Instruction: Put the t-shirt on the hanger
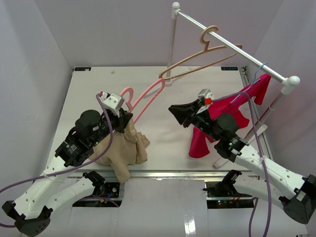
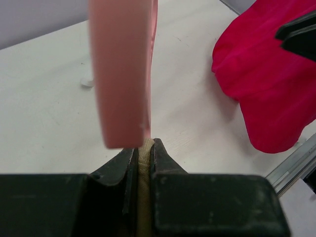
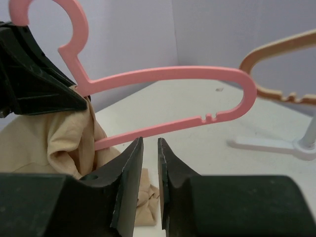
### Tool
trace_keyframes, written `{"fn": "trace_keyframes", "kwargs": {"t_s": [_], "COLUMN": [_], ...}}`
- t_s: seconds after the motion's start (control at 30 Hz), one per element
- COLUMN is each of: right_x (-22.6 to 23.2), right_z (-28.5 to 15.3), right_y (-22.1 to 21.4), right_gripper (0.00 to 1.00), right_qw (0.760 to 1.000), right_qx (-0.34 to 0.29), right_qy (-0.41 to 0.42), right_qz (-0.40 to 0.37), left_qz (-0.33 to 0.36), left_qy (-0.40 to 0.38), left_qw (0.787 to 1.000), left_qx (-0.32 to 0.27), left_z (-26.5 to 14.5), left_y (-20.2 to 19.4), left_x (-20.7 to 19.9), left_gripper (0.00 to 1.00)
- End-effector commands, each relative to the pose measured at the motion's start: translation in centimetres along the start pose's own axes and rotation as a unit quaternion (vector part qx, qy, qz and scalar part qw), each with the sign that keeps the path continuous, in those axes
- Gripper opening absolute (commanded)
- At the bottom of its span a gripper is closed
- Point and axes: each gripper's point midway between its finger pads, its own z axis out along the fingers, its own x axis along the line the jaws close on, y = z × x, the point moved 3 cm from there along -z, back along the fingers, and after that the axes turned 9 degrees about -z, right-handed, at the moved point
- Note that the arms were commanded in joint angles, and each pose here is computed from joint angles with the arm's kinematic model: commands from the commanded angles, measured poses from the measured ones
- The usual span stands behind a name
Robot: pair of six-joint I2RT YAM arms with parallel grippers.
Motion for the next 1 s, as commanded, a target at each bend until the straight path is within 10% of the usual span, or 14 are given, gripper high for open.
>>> {"fn": "trace_keyframes", "kwargs": {"t_s": [0.0, 0.1, 0.33, 0.57, 0.67, 0.8, 0.97], "right_x": [2.4, 4.4, 8.8, 11.4, 11.9, 10.5, 3.8], "right_z": [2.7, 3.8, 3.2, 1.4, 1.6, 2.8, 3.6], "right_y": [-2.4, -4.1, -9.6, -13.4, -14.4, -15.0, -13.3], "right_gripper": [0.15, 0.14, 0.58, 0.66, 0.60, 0.10, 0.08], "right_qw": [0.996, 0.993, 0.986, 0.972, 0.969, 0.978, 0.987], "right_qx": [0.038, 0.055, 0.062, 0.053, 0.061, 0.080, 0.079], "right_qy": [0.059, 0.086, 0.140, 0.208, 0.217, 0.161, 0.032], "right_qz": [0.057, 0.066, 0.070, 0.099, 0.104, 0.104, 0.136], "left_qz": [-0.062, -0.074, -0.084, -0.081, -0.075, -0.060, -0.019], "left_qy": [-0.006, -0.037, -0.119, -0.184, -0.203, -0.249, -0.333], "left_qw": [0.994, 0.990, 0.981, 0.968, 0.964, 0.957, 0.938], "left_qx": [-0.089, -0.111, -0.128, -0.153, -0.152, -0.136, -0.091], "left_z": [-1.7, -2.5, -4.7, -7.6, -7.9, -8.5, -10.4], "left_y": [2.5, 3.1, 3.7, 4.6, 4.6, 4.2, 2.7], "left_x": [-0.4, -1.3, -3.6, -5.3, -5.9, -7.1, -9.2], "left_gripper": [0.00, 0.00, 0.00, 0.00, 0.00, 0.00, 0.00]}}
